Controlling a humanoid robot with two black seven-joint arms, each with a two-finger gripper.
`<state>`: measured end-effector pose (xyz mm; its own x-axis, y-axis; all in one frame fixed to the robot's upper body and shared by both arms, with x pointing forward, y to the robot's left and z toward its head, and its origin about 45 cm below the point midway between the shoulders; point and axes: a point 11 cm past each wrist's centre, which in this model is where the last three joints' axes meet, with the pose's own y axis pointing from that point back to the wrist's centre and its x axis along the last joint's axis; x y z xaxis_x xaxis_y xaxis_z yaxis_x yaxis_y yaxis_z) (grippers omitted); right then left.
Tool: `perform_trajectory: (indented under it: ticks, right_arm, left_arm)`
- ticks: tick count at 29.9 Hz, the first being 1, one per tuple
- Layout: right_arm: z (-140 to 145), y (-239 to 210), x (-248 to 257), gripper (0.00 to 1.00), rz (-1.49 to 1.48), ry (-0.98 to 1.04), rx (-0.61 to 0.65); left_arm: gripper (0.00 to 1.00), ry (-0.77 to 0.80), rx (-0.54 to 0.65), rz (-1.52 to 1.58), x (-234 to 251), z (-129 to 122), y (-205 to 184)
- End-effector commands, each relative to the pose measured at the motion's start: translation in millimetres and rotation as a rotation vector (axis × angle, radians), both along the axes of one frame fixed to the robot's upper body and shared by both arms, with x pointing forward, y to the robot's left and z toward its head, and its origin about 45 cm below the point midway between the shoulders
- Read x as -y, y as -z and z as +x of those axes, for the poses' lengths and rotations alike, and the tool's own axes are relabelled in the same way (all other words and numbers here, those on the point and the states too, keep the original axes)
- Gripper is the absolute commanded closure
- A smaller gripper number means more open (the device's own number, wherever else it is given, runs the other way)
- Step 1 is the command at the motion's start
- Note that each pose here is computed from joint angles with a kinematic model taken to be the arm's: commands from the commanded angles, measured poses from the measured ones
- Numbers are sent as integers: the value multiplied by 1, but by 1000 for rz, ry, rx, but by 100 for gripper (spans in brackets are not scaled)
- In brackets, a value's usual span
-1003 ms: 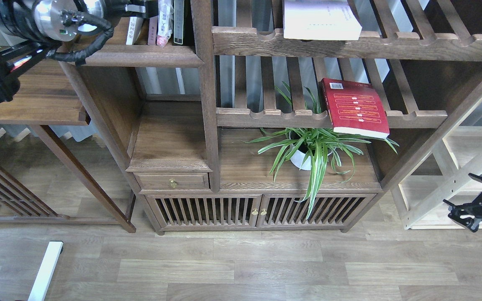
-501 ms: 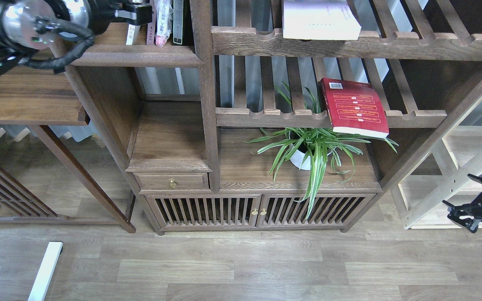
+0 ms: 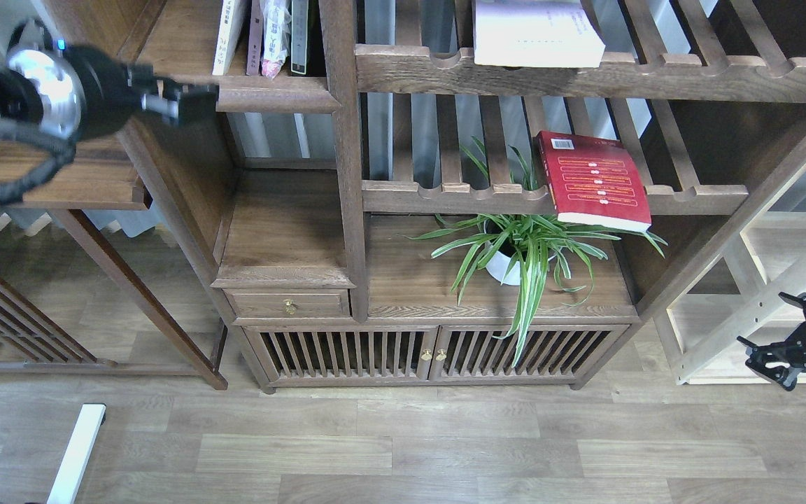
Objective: Organize books on shelf
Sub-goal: 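Withdraw the left gripper down beside the shelf's lower compartment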
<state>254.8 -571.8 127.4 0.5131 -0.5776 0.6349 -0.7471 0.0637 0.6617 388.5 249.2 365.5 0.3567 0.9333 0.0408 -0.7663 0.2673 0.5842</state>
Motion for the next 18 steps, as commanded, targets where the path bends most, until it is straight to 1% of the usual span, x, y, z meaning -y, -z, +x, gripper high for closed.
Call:
perform_trajectory:
  ticks: [1,6,12,18]
  right_arm:
    - [-4,1,2,9,-2,6,-6]
    - [-1,-3,1,9,-12,4,20]
    - [3,-26,-3,10,-23,-25,79]
    - [5,-42,-17,11,-90,-119,141]
  left_arm:
    - [17,41,-34,35,-2,-16,28]
    - [17,78,-47,111,-12,-30,70]
    - [17,139,-31,216,-25,-50,119]
    - [17,142,-50,242,-34,-67,149]
